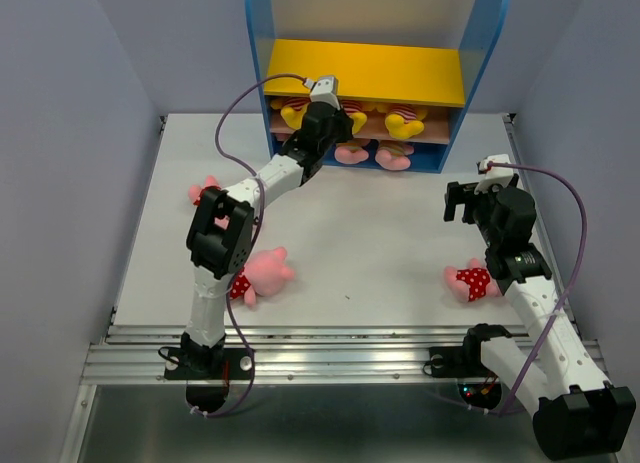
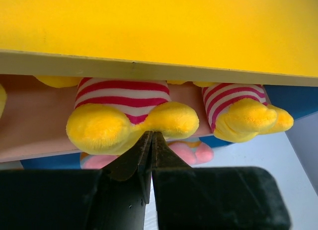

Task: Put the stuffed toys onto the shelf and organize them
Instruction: Adjust the position of the stuffed toy

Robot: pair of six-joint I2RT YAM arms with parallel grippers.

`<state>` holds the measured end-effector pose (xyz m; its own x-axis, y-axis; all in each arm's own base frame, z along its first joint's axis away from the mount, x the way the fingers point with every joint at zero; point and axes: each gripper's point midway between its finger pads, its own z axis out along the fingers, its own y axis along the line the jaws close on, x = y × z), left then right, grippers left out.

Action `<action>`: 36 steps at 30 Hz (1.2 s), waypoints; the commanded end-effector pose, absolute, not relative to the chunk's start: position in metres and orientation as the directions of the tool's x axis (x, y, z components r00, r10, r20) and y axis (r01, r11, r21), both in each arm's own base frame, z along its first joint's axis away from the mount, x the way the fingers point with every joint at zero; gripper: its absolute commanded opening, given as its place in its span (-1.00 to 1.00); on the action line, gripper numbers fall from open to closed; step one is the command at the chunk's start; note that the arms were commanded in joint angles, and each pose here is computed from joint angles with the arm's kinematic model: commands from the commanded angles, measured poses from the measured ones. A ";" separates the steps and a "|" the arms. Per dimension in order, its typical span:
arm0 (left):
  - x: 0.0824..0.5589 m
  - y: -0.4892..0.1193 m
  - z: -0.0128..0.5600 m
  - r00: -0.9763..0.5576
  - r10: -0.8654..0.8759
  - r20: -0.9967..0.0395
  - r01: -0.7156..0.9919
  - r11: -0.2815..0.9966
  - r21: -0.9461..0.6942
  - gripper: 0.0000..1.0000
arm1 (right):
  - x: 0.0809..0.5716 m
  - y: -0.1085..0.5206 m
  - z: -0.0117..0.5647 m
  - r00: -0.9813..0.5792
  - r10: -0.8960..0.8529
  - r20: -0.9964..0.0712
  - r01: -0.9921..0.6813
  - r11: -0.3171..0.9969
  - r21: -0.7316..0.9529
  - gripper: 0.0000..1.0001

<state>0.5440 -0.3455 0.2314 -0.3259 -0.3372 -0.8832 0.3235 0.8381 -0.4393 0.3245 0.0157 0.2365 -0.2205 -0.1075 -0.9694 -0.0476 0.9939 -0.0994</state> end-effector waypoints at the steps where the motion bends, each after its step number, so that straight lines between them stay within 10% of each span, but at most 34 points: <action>1: 0.531 -0.339 0.306 -0.198 -0.403 -0.894 0.393 0.803 -0.449 -0.70 | 0.329 0.013 0.253 -0.156 -0.113 -0.981 -0.033 0.993 -0.110 1.00; 18: 0.473 -0.311 0.356 -0.135 -0.388 -0.912 0.478 0.781 -0.403 -0.50 | 0.329 0.020 0.247 -0.164 -0.137 -0.977 -0.087 0.988 -0.124 1.00; 24: 0.427 -0.281 0.372 -0.087 -0.331 -0.940 0.533 0.781 -0.325 0.07 | 0.327 0.032 0.238 -0.178 -0.167 -0.970 -0.168 0.976 -0.138 1.00; 29: 0.374 -0.222 0.365 -0.036 -0.306 -0.952 0.508 0.815 -0.280 0.96 | 0.320 0.058 0.214 -0.232 -0.242 -0.942 -0.357 0.922 -0.149 1.00; 36: 0.319 -0.157 0.323 -0.095 -0.248 -0.964 0.429 0.864 -0.265 0.98 | 0.289 0.104 0.190 -0.295 -0.389 -0.873 -0.701 0.709 -0.079 1.00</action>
